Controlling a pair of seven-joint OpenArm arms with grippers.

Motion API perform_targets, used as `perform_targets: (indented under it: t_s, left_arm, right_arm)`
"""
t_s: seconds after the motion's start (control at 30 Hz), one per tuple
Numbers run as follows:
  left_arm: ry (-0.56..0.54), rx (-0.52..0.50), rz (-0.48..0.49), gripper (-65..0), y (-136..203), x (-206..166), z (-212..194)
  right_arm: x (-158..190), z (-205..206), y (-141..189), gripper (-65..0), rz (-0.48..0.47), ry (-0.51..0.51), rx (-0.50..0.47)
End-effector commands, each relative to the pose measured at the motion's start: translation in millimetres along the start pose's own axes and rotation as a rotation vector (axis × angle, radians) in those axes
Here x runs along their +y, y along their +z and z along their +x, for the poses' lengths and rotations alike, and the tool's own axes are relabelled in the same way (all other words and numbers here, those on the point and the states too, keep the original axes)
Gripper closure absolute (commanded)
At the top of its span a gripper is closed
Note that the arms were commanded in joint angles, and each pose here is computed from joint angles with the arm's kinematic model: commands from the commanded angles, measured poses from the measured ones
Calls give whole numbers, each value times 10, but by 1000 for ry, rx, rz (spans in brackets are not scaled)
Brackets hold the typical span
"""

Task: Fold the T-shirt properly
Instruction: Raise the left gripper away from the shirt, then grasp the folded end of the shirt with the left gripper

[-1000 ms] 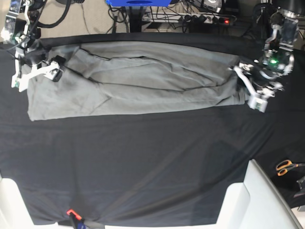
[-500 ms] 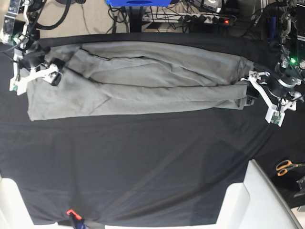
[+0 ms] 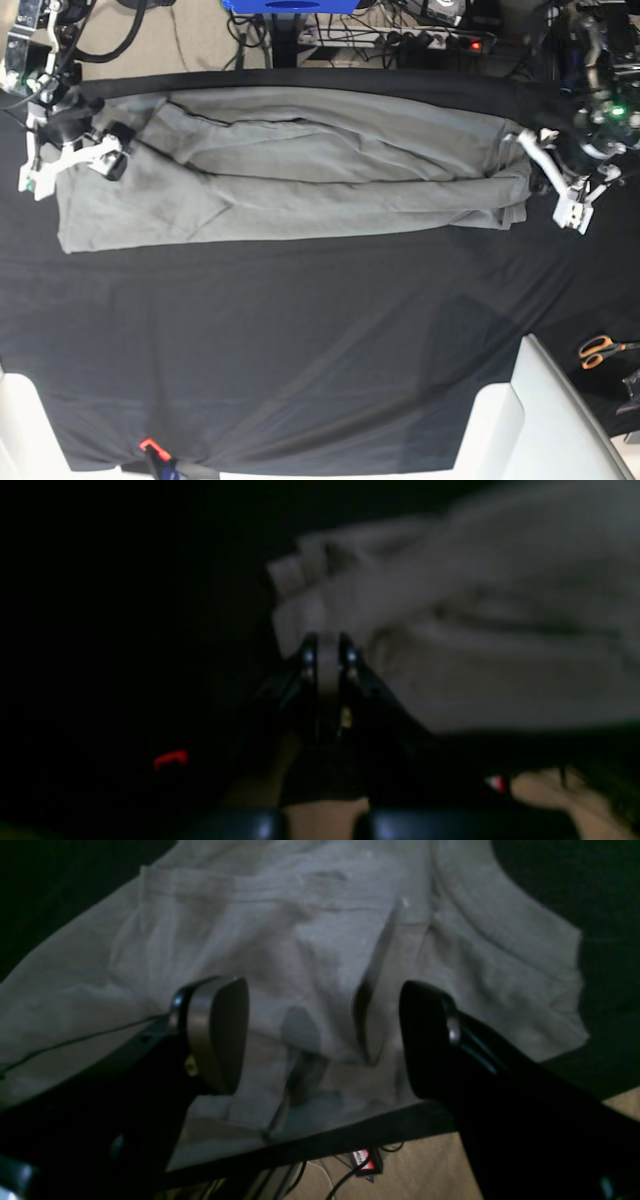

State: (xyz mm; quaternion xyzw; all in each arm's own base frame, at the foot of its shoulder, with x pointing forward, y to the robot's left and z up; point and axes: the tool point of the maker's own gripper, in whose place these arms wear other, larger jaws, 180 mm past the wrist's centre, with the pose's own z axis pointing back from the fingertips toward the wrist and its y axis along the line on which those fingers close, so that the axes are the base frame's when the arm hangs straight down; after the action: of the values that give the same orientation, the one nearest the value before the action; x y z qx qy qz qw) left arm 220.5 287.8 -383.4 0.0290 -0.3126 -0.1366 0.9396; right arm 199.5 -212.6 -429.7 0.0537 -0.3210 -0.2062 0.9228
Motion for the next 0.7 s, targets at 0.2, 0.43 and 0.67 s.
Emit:
perform_targets:
  t_s: [0.2,0.43,0.67]
  left_arm:
    - [215,-13,-10,0,46,604,-384]
    - [409,-92,-82,-323,-8,661,-415]
    - [469,-158,-124,-650,-78,593,-259]
  right_arm:
    - [7,118,34,-431,8,16,-39]
    - [13,115,33,-431,9,16,-38]
    - [3,95,28,-431,7,17,-32]
